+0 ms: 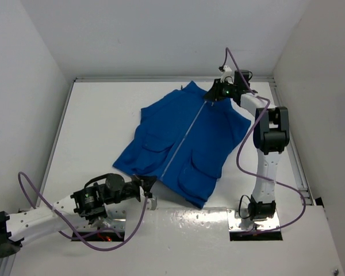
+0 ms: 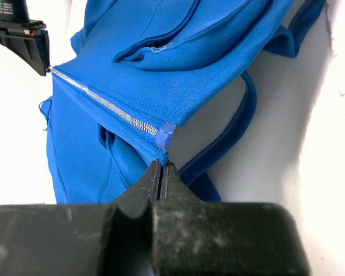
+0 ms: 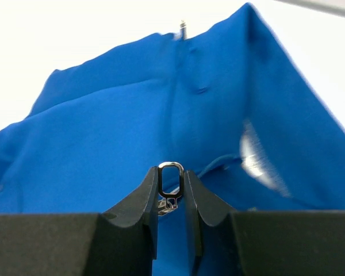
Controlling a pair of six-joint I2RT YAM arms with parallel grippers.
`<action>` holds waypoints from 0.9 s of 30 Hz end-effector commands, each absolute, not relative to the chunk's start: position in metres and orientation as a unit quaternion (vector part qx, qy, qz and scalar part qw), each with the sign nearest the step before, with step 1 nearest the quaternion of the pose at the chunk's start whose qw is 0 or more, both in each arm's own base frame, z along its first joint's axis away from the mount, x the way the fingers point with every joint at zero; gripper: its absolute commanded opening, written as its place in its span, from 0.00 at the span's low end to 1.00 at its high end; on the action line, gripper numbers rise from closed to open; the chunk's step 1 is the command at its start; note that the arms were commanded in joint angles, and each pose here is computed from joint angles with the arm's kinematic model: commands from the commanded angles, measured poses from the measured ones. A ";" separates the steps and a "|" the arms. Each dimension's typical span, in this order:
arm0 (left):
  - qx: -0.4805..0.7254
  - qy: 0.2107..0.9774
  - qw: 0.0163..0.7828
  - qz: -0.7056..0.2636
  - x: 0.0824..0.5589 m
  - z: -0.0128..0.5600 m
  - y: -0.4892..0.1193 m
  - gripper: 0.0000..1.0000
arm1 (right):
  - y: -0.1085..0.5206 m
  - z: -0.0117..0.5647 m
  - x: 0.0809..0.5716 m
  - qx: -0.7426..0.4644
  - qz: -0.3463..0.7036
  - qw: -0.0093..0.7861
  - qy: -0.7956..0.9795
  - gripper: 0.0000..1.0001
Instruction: Zip up the jacket
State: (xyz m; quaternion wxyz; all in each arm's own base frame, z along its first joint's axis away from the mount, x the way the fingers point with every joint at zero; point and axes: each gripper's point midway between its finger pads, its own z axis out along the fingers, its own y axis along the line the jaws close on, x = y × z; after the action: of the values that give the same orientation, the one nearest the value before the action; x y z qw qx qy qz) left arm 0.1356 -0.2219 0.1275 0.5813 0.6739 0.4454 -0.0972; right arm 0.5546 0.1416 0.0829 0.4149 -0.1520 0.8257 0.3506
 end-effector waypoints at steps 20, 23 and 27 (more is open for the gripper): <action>0.700 0.433 0.558 -0.108 0.117 0.139 -0.208 0.00 | -0.018 0.092 0.656 -0.110 0.098 0.545 0.825 0.00; 0.699 0.440 0.556 -0.097 0.120 0.137 -0.204 0.00 | -0.024 0.095 0.658 -0.119 0.084 0.551 0.822 0.00; 0.689 0.456 0.558 -0.082 0.128 0.137 -0.204 0.04 | -0.025 0.109 0.656 -0.121 0.080 0.558 0.817 0.25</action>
State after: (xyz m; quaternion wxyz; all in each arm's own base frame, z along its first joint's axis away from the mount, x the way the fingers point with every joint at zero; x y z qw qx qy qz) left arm 0.1380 -0.1993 0.1286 0.5625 0.6850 0.4592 -0.0588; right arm 0.6031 0.0606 0.0478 0.4367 -0.1337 0.8592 0.2308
